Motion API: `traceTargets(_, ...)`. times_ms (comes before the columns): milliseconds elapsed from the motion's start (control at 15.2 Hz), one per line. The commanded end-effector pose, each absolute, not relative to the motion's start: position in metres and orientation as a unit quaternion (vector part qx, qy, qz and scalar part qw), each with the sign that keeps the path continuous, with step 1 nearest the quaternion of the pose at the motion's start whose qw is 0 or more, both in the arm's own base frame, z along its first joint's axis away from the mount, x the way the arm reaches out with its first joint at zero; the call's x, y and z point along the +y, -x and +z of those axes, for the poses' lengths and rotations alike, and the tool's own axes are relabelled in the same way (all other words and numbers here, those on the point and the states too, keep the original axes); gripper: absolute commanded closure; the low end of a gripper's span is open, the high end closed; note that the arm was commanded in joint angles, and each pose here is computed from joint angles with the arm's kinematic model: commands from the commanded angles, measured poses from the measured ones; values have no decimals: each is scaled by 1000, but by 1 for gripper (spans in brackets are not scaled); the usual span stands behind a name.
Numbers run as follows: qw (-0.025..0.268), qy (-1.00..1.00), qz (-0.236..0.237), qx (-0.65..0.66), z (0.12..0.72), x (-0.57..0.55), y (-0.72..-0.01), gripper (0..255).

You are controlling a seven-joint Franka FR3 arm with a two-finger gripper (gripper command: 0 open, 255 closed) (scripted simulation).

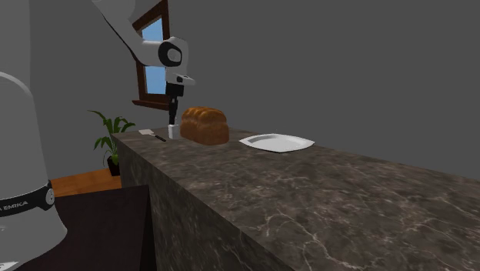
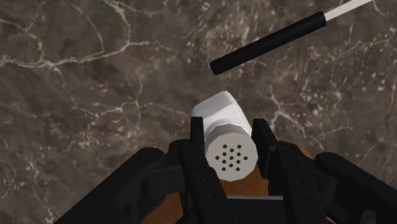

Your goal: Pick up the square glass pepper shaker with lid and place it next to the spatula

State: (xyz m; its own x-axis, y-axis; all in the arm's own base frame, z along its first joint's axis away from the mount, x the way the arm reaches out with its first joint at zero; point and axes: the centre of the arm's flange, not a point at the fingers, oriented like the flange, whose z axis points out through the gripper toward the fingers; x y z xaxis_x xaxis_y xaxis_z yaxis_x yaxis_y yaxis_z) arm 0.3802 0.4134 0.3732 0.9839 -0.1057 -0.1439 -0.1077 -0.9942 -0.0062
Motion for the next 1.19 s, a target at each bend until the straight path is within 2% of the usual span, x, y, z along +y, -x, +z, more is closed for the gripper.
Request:
traceTargets(0,7,996,72,54,372,414,-380,255)
traceTargets(264,7,996,72,54,372,414,-380,255)
traceTargets(330,7,996,72,54,372,414,-380,0)
traceTargets(660,7,996,72,54,372,414,-380,0)
traceTargets(924,7,996,72,54,422,413,-387,0)
traceTargets(1122,7,996,72,54,422,413,-387,0)
